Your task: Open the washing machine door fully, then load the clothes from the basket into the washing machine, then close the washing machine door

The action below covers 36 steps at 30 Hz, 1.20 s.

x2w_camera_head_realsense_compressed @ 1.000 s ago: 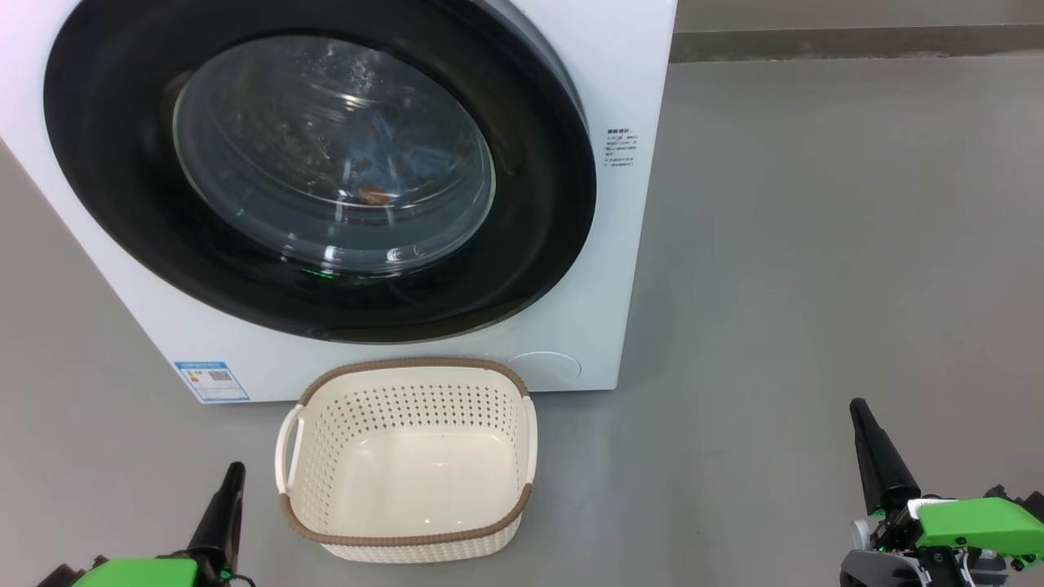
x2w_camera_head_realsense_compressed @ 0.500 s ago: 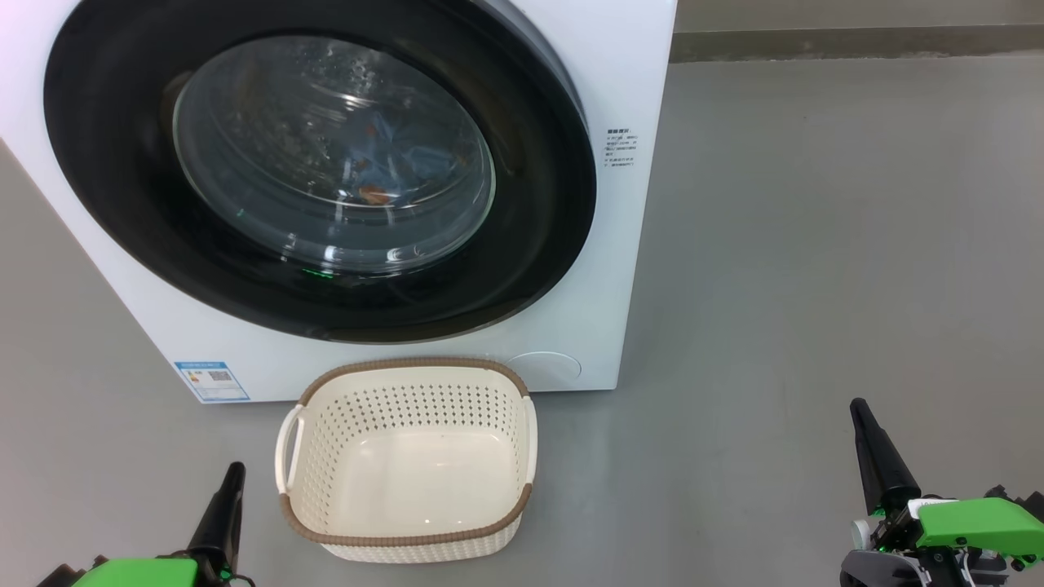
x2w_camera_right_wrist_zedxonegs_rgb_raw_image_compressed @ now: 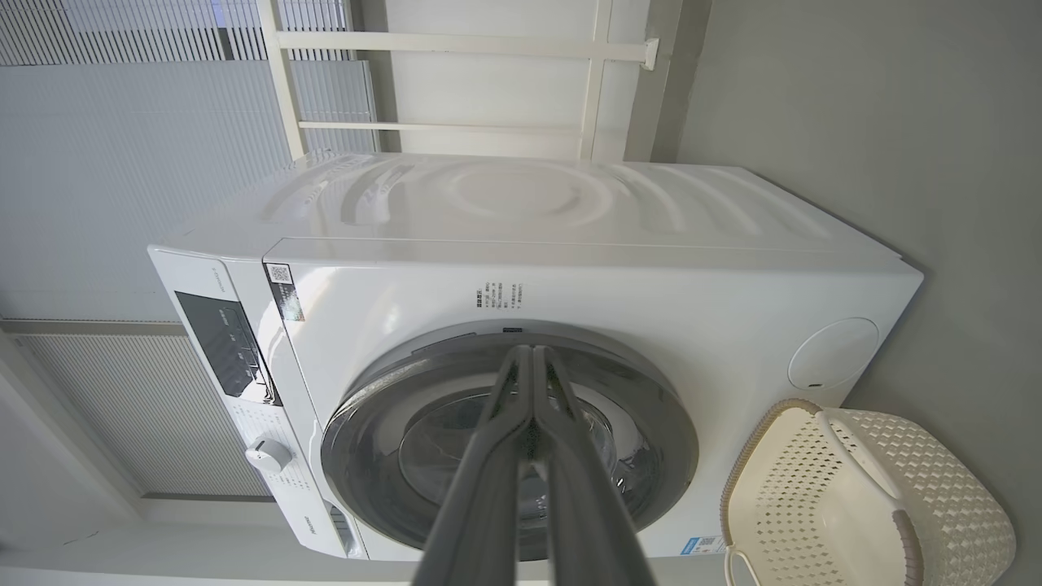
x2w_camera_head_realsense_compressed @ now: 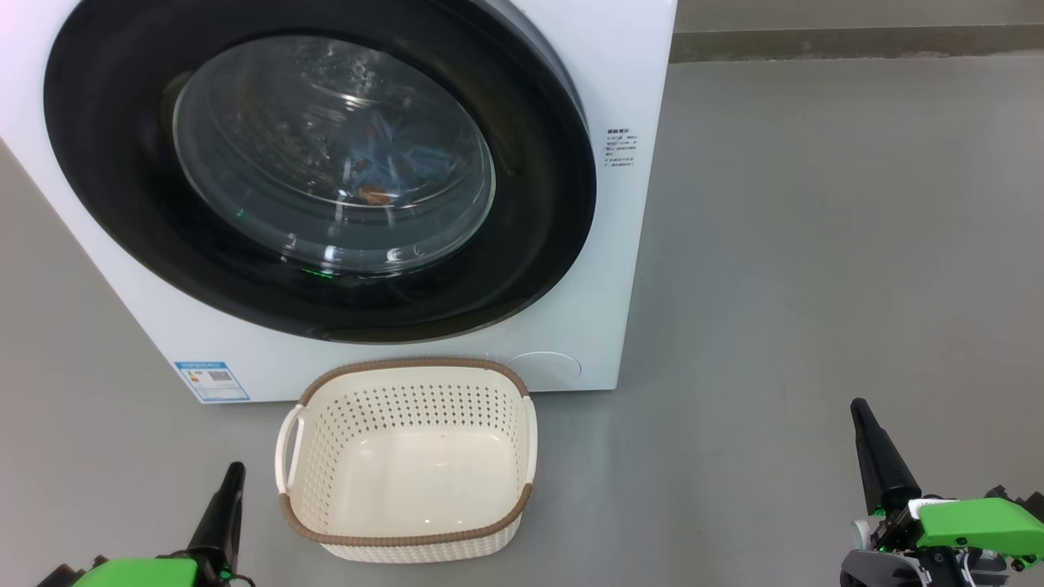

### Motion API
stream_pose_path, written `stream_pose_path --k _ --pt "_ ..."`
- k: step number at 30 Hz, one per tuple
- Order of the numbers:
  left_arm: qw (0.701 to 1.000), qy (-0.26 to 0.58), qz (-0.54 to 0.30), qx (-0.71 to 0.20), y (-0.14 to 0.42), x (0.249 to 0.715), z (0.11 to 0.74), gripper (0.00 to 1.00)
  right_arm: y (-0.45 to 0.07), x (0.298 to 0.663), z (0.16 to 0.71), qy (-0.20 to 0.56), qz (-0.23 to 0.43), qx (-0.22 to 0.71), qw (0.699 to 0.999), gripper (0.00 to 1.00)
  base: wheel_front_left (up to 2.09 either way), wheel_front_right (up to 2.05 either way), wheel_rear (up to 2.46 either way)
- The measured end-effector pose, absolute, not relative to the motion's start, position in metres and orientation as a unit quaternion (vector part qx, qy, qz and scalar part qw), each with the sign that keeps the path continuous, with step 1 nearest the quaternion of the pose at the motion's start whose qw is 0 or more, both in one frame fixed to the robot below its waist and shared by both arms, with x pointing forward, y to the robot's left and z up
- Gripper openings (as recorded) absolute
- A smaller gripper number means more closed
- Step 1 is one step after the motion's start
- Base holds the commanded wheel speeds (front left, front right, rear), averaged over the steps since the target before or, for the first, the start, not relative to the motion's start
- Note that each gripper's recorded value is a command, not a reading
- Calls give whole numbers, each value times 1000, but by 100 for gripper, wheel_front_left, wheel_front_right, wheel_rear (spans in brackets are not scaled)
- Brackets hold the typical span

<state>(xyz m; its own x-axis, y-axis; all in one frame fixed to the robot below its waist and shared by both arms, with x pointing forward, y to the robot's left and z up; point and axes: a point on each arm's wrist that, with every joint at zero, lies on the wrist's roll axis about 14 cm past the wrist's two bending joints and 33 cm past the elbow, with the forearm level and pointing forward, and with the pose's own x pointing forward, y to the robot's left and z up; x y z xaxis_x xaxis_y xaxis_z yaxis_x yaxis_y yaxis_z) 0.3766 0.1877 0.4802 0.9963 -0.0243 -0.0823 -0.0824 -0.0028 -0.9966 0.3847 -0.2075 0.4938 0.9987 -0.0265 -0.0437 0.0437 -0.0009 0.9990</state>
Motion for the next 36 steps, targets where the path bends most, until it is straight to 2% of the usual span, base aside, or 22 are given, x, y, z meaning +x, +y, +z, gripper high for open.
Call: stream_pose_path --k 36 --pt "705 38 21 -708 188 377 480 0 -207 385 494 6 -25 708 706 0 0 0 0"
